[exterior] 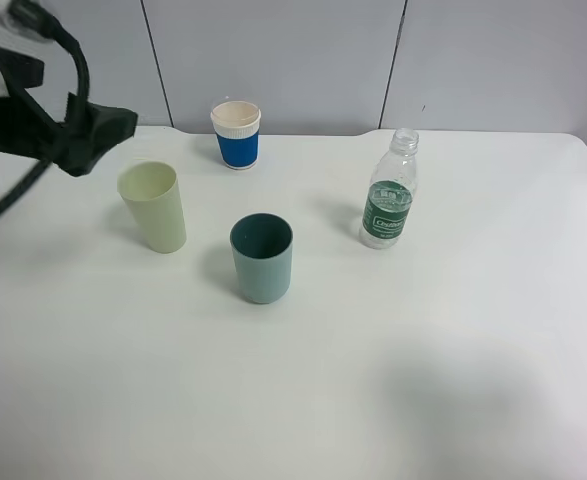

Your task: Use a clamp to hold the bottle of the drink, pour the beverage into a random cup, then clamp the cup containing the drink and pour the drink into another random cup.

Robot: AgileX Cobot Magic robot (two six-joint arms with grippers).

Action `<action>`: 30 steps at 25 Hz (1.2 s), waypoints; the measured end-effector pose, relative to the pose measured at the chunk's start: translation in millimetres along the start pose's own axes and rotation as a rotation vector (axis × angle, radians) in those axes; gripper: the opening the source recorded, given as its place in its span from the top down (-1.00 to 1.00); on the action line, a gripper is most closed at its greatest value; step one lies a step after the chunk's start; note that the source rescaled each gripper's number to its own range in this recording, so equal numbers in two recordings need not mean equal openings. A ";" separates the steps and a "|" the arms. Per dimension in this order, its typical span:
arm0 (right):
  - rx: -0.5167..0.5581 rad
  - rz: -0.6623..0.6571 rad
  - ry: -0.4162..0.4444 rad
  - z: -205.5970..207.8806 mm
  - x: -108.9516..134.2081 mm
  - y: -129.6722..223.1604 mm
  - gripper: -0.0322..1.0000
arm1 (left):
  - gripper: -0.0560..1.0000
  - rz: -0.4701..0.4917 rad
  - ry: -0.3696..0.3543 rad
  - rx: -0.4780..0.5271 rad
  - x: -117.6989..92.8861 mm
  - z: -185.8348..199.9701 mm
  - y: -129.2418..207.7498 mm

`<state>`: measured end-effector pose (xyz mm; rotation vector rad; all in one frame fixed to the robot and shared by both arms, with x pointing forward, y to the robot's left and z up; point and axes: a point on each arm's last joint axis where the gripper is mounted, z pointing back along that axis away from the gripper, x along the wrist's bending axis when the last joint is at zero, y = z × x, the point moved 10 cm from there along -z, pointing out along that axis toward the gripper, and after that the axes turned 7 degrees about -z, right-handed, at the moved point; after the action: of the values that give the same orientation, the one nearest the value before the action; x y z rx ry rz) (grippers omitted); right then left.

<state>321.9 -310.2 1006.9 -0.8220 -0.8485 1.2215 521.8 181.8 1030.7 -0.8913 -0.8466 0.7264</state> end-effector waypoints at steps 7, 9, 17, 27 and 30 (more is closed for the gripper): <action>0.000 0.000 0.000 0.0 0.0 0.0 -0.99 | -0.95 0.021 -0.080 0.071 29.8 57.1 -16.6; 0.000 0.000 0.000 0.0 0.0 0.0 -0.99 | -0.95 0.037 -0.140 0.091 44.3 75.9 -11.2; 0.000 0.000 0.000 0.0 0.0 0.0 -0.99 | -0.95 0.135 -0.388 0.067 76.2 164.0 3.1; 0.000 0.000 0.000 0.0 0.0 0.0 -0.99 | -0.95 0.290 -0.580 0.084 60.4 239.5 38.2; 0.000 0.000 0.000 0.0 0.0 0.0 -0.99 | -0.95 0.327 -0.585 0.086 48.2 246.0 49.7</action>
<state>321.9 -310.2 1006.9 -0.8220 -0.8485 1.2215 324.1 331.8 1091.9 -0.7530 -1.1843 1.3386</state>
